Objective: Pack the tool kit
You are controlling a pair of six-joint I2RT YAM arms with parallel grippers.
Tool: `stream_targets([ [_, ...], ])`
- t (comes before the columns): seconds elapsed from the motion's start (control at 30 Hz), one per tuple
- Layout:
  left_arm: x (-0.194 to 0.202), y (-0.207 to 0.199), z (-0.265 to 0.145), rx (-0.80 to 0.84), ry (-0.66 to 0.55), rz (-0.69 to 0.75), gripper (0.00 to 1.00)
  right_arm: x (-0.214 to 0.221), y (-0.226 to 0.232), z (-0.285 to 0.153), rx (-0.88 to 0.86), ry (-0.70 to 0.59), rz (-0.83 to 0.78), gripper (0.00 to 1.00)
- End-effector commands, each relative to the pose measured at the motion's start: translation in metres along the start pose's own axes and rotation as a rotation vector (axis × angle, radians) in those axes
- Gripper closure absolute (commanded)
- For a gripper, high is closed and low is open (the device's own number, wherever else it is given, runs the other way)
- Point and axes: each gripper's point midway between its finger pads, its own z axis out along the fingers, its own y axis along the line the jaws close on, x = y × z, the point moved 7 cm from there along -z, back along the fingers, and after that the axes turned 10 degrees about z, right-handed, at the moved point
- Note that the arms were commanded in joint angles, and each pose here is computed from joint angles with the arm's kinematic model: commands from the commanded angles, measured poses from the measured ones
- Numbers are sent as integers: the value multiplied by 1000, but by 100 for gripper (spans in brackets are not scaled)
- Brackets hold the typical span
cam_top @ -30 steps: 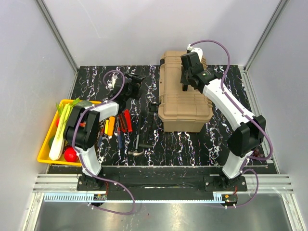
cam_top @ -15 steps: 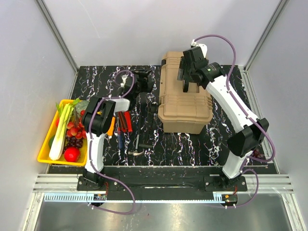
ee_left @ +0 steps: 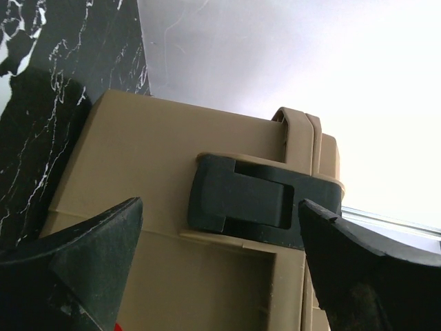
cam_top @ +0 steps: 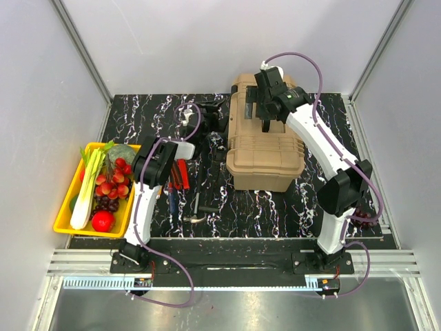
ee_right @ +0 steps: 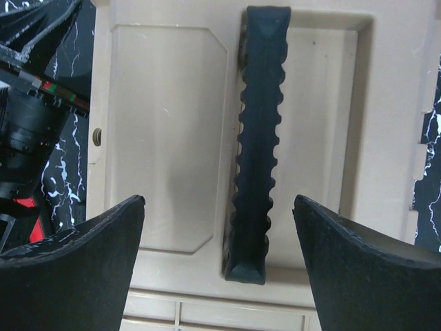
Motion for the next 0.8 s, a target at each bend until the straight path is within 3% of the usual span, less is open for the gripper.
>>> stream_targets([
  [0.0, 13, -36, 7, 190, 23, -43, 2, 7, 5, 2, -31, 29, -36, 6],
  [0.4, 17, -50, 19, 363, 1, -129, 4, 25, 2, 14, -11, 91, -42, 8],
  [0.6, 14, -61, 7, 437, -18, -160, 21, 33, 1, 19, -8, 123, -45, 9],
  [0.77, 15, -71, -3, 546, 10, -188, 27, 44, 3, 25, -41, 170, -57, 10],
])
